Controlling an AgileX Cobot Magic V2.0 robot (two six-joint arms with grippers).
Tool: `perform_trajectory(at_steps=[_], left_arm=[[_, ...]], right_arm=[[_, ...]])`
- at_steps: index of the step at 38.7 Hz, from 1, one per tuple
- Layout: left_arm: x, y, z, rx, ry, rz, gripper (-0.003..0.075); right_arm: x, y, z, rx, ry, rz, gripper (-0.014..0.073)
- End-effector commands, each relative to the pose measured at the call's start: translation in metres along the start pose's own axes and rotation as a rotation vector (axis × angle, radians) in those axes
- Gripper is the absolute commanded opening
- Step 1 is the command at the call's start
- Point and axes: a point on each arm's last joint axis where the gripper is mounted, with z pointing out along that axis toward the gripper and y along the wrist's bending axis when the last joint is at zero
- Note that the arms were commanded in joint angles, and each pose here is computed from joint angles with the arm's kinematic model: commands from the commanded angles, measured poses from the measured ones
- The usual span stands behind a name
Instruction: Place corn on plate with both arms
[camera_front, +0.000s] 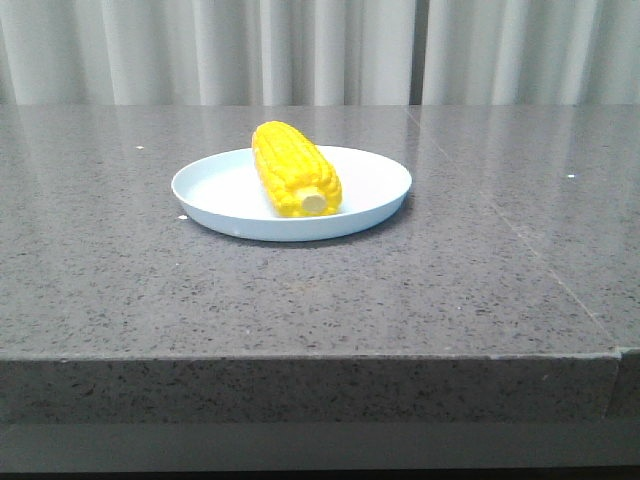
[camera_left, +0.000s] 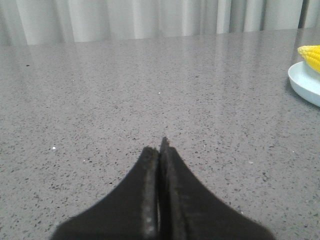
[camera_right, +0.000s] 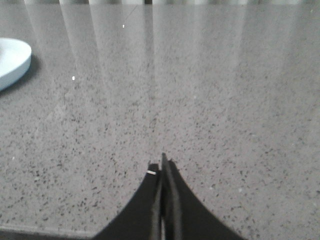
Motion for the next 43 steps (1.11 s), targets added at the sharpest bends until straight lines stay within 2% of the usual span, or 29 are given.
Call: perform_trajectory(at_steps=[1,43], left_arm=[[-0.0020,0.0000,-0.0002,-0.005,-0.086,-0.010,-0.0020],[-0.0020,0.0000,-0.0002,-0.005,-0.086,-0.010,-0.0020]], right_arm=[[-0.0141,-0.0007,-0.0046,0.021,-0.110,-0.004,-0.0050],[-0.0091,-0.0015,-0.0096,0.041,-0.090,-0.002,-0.0050]])
